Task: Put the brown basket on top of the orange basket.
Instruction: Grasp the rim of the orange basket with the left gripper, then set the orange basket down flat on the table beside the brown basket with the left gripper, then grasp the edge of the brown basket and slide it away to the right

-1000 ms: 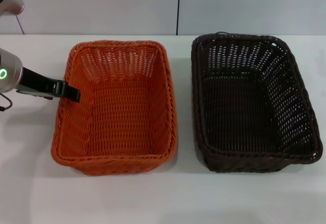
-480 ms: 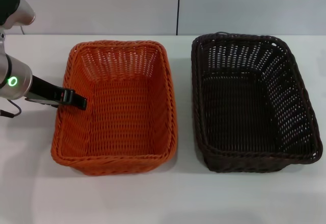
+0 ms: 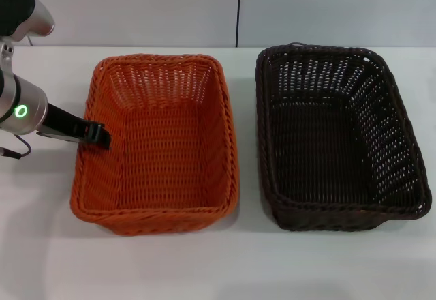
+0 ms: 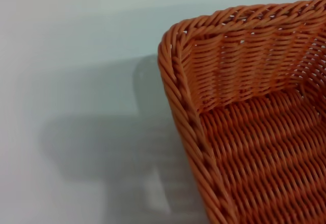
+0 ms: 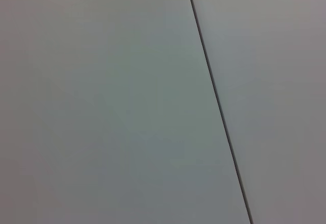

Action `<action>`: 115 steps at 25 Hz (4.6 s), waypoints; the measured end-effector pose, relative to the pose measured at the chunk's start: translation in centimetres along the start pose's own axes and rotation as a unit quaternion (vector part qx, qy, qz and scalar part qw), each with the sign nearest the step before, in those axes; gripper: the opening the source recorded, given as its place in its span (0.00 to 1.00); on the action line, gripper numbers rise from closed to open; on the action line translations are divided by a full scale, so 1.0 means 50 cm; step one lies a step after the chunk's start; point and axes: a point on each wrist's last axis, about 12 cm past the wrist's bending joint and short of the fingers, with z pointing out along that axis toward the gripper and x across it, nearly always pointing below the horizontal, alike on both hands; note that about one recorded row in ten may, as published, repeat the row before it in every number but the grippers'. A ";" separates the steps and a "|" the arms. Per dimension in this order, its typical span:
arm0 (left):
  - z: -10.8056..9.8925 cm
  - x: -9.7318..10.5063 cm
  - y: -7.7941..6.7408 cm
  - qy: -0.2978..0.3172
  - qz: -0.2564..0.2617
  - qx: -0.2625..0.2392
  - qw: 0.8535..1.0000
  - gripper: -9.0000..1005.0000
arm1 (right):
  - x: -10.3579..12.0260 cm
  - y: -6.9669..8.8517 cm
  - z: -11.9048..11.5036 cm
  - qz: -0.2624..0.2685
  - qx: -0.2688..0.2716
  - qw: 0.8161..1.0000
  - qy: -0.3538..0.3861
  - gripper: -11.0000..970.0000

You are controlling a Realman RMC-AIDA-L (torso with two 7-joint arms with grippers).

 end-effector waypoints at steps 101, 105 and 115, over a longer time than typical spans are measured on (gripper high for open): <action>-0.063 -0.151 -0.156 -0.021 0.379 0.163 0.911 0.59 | 0.008 0.018 0.012 0.010 -0.004 1.000 0.015 0.56; -0.075 -0.158 -0.144 -0.048 0.378 0.139 0.914 0.74 | 0.009 0.016 0.009 0.009 -0.002 1.000 0.016 0.55; -0.105 -0.161 -0.111 -0.155 0.346 0.121 0.917 0.82 | 0.004 0.016 0.013 -0.003 -0.027 1.000 0.017 0.55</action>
